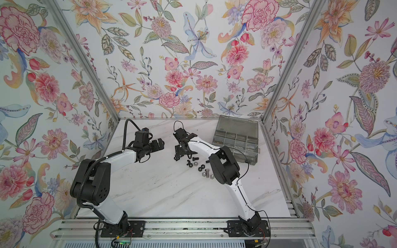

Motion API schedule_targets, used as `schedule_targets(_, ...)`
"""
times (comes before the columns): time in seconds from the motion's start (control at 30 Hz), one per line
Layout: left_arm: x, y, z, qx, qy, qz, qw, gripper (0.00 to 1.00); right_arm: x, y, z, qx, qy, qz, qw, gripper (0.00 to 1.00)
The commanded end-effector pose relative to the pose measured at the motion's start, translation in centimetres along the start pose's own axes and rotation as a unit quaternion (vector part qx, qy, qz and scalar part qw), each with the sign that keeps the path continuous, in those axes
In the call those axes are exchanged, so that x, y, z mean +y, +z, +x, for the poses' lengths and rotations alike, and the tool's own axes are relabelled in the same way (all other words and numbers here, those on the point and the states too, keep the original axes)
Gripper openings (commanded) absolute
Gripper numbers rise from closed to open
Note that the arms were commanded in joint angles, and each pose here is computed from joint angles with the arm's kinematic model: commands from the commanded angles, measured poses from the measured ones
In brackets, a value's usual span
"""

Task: Sort the screws and nuts into containers
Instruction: Rotate the nut at the top-center of the table.

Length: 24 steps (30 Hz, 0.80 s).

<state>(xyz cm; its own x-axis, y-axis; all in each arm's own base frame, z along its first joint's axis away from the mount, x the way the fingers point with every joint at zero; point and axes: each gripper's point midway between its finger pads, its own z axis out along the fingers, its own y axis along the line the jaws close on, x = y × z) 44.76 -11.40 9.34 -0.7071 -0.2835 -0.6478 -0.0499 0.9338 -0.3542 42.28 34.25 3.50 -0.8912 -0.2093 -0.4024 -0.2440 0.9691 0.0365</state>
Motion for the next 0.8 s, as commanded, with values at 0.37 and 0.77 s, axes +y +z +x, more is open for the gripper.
schedule_targets(0.37, -0.1, 0.2, 0.7, 0.008, 0.007, 0.004, 1.0, 1.0, -4.3, 1.4, 2.0, 0.03, -0.021, 0.095, 0.995, 0.93)
schedule_targets(0.77, -0.1, 0.6, 1.1, 0.014, 0.005, 0.008, 1.0, 0.99, -7.4, 0.8, 1.9, 0.042, -0.008, 0.099, 0.994, 0.93)
